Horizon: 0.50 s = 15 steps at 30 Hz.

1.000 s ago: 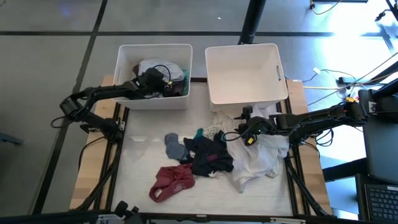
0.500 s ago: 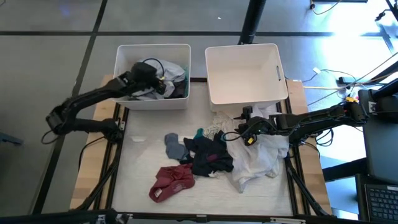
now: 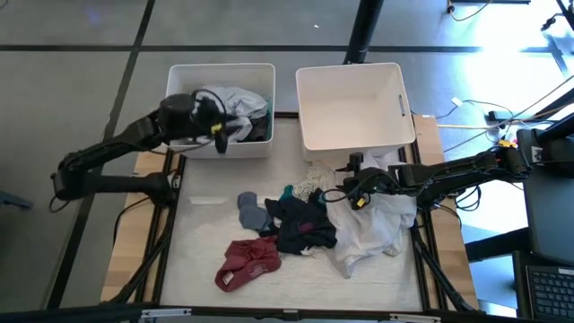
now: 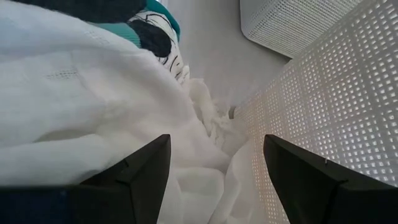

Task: Sort clothes
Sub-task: Put the blue towel into the left white laundry bin

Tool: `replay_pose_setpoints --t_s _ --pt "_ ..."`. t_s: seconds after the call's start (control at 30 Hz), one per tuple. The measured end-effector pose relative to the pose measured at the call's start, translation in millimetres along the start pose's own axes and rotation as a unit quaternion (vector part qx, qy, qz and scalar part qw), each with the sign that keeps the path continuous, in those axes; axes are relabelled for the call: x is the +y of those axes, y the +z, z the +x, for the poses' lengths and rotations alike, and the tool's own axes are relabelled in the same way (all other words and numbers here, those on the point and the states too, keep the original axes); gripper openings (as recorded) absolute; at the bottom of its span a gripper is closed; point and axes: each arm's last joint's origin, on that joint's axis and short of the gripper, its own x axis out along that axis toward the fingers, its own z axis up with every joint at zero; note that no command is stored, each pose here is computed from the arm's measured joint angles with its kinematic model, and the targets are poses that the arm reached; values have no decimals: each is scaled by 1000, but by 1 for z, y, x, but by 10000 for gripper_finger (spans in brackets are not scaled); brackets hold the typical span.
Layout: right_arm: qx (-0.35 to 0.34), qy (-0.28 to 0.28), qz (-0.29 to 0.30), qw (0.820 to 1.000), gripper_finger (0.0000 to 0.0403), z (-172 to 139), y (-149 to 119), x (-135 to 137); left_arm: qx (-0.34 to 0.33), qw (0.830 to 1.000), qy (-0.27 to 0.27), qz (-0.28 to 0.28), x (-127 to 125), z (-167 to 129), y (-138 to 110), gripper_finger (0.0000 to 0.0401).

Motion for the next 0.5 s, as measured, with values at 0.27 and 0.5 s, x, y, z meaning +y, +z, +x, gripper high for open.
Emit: replay_pose_setpoints --t_s 0.27,0.5 --pt "-1 0 7 1000 259 0 0 0 61 985 -159 12 -61 0 -17 156" --pt "-4 -2 11 1000 259 0 1 0 161 968 -188 39 -108 5 -49 155"
